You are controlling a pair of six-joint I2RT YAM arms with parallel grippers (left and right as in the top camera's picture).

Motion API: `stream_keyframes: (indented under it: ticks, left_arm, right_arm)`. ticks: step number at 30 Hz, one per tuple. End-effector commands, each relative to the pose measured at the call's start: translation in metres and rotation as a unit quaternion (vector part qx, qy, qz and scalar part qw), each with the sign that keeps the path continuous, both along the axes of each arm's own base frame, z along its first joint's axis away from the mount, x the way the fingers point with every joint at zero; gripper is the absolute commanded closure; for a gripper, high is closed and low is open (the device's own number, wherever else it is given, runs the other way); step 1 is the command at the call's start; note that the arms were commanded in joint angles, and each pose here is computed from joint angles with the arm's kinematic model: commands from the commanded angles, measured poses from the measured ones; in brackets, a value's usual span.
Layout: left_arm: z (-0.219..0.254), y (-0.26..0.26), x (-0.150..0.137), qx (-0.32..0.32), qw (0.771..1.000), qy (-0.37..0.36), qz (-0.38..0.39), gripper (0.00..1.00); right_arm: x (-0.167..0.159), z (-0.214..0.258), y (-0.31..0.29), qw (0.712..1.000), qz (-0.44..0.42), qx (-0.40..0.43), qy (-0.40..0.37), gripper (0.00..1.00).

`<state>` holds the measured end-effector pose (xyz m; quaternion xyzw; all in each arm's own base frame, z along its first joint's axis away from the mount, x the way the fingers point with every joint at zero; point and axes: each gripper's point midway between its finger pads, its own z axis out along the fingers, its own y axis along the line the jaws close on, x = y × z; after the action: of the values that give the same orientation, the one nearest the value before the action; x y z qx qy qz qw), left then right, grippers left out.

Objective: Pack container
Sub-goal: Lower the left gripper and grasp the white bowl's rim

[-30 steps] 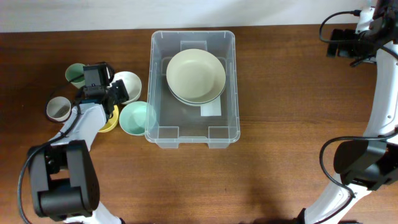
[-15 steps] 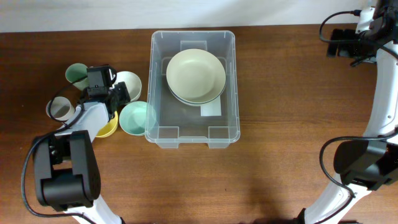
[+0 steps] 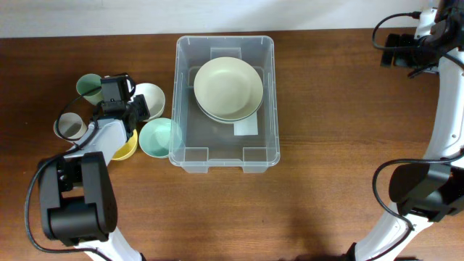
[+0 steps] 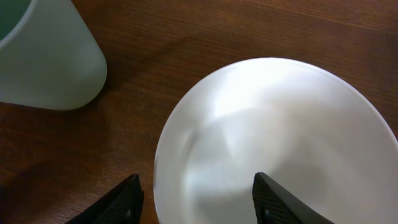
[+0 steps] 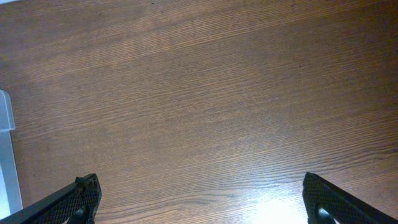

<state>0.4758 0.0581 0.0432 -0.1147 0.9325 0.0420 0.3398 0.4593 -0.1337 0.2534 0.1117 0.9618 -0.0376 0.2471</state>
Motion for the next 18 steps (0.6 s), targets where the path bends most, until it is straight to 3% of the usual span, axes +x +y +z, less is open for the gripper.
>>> stream_keyframes:
  ticks: [1,8,12,18]
  left_arm:
    - [-0.016,-0.001,0.002,-0.001,1.0,0.015,-0.008,0.42]
    - [-0.01,0.0,0.008,0.0,1.0,0.005,-0.008,0.6]
    - [-0.005,0.0,0.013,0.0,1.0,-0.002,-0.007,0.8]
    - [0.017,0.002,0.027,0.002,1.0,-0.021,-0.007,0.99]
  right_arm:
    - [-0.002,0.012,0.001,1.0,-0.004,0.0,-0.015,0.01]
    - [-0.002,0.012,0.001,1.0,-0.003,0.0,-0.015,0.01]
    - [-0.002,0.012,0.001,1.0,-0.004,0.0,-0.015,0.01]
    - [-0.002,0.012,0.001,1.0,-0.004,0.0,-0.015,0.01]
